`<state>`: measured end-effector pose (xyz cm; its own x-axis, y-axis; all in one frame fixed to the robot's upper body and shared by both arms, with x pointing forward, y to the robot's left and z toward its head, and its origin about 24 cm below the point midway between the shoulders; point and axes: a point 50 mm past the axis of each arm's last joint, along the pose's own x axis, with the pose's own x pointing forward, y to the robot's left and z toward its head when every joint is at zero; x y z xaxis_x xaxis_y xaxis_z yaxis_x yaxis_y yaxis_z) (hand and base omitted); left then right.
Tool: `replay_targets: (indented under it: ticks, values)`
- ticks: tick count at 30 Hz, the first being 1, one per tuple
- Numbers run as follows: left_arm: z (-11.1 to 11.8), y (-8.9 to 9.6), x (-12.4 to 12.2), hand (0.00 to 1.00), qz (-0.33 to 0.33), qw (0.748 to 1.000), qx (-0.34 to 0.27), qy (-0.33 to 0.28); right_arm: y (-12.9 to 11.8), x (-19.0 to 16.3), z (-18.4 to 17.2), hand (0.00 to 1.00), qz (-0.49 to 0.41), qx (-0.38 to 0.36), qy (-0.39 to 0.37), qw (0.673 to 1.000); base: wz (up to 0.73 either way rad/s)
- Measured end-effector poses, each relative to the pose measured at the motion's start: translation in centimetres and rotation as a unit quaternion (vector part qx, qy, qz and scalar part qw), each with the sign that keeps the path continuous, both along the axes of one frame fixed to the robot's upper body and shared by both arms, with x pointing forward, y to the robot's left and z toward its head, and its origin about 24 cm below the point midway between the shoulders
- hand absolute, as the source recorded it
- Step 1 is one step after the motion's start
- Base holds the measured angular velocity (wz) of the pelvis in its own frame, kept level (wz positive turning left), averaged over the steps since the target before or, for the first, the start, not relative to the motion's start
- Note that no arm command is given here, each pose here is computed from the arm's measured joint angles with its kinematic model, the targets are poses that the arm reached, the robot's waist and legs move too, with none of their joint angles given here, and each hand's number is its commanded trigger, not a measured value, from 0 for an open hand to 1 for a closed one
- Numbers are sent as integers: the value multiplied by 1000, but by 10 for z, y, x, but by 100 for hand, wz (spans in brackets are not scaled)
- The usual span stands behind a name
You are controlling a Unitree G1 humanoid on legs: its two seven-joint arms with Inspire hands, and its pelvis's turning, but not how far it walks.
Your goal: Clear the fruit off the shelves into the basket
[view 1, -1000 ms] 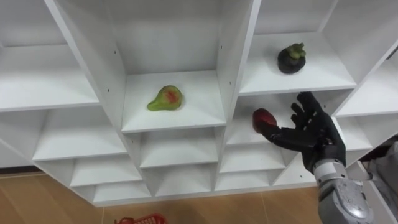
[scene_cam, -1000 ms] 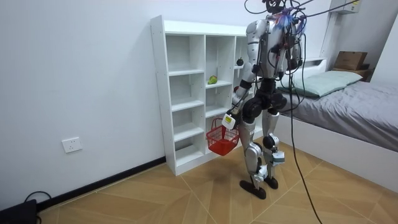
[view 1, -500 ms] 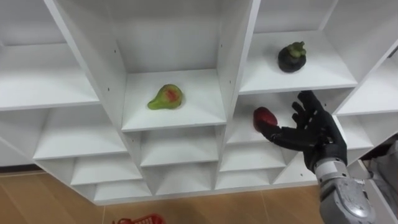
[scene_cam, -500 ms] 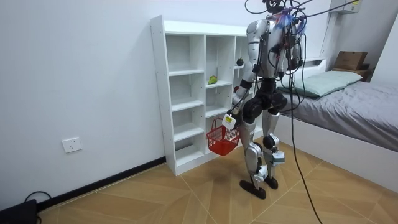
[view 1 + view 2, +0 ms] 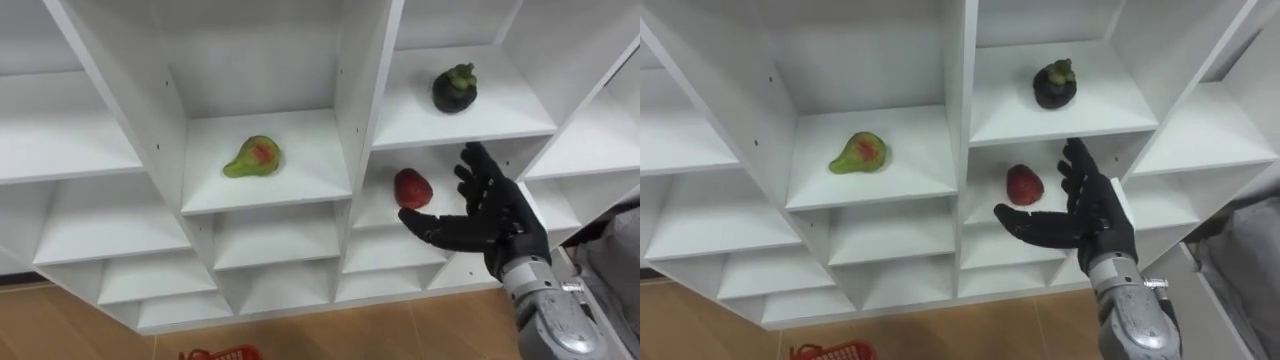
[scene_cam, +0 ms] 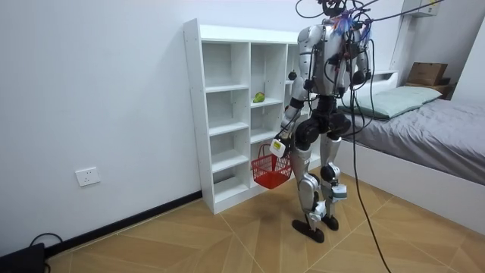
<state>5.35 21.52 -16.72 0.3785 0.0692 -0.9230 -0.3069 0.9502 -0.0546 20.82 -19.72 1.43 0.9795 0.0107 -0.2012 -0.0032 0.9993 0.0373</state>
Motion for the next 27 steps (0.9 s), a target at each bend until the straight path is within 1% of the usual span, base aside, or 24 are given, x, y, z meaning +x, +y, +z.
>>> replay_targets:
  ticks: [11,14,16,21,27]
  values:
    - [1,5,5,100,-35,999,12,2,7,1,4,0,52,0,-11,999,-1]
    - [1,5,5,100,-43,999,13,8,16,1,7,0,93,-2,-17,996,0]
    - [1,5,7,100,-44,999,13,10,29,0,10,0,137,3,-22,990,0]
    - [1,6,9,100,-46,999,12,16,44,-3,7,0,198,13,-17,980,3]
    - [2,7,10,100,-45,999,12,17,48,-4,9,0,228,19,-21,973,2]
